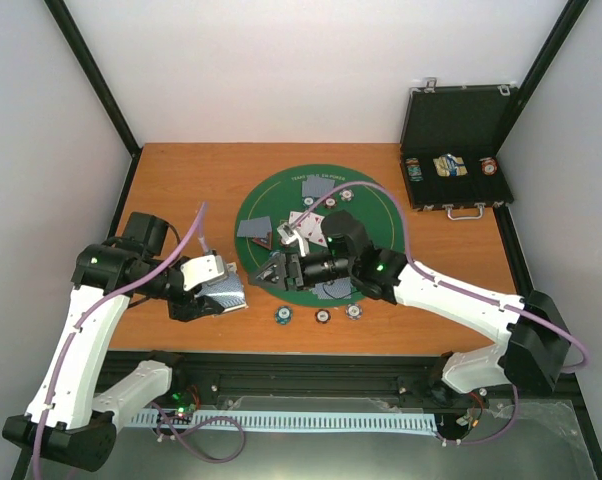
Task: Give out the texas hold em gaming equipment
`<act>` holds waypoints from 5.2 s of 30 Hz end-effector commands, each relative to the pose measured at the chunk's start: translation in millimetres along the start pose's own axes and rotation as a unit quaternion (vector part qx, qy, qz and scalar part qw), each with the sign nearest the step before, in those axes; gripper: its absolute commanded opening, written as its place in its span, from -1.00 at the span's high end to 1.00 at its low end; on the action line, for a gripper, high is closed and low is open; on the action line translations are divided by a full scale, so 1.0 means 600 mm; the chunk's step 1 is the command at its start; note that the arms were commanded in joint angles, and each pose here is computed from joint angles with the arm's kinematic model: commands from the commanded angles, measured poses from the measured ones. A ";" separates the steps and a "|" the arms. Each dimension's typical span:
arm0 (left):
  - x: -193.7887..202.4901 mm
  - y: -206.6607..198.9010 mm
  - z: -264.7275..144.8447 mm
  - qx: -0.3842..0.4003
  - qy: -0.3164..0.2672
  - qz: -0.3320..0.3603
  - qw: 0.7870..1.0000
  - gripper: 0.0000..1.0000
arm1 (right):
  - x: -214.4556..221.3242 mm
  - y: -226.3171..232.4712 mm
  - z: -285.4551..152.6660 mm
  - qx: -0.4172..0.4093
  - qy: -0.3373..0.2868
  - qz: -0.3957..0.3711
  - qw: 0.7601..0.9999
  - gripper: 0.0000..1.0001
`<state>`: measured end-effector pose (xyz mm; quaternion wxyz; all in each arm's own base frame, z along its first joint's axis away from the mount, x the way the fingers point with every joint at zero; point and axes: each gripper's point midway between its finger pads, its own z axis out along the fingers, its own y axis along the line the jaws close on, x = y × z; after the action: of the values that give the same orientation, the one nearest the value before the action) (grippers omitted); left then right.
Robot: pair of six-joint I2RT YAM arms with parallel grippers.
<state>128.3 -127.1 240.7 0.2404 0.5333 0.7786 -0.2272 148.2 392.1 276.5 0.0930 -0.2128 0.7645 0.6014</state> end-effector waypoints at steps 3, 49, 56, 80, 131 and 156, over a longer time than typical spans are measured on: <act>-0.024 -0.002 -0.010 0.000 -0.029 0.005 1.000 0.74 | 0.008 0.017 0.027 -0.021 0.012 0.005 1.000 -0.85; -0.032 -0.015 -0.021 0.002 -0.044 0.013 0.999 0.74 | 0.014 -0.047 0.119 -0.063 0.040 0.080 0.994 -0.27; -0.037 -0.014 -0.024 0.000 -0.049 0.015 0.999 0.74 | 0.021 -0.066 0.100 -0.055 0.029 0.095 0.994 -0.11; -0.032 -0.012 -0.024 -0.005 -0.041 0.016 0.999 0.74 | -0.006 -0.043 0.018 -0.024 -0.019 0.083 0.996 0.89; -0.019 -0.016 -0.023 -0.009 -0.028 0.016 0.999 0.74 | -0.258 -0.544 -0.358 0.467 -0.091 0.136 0.869 -0.24; -0.024 -0.018 -0.026 -0.010 -0.035 0.015 0.999 0.73 | -0.058 0.018 -0.046 -0.006 -0.036 -0.019 0.999 -1.00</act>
<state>122.6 -127.7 254.8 0.2664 0.5349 0.7701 -0.2232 199.6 360.5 292.0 0.1427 -0.1954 0.7811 0.5756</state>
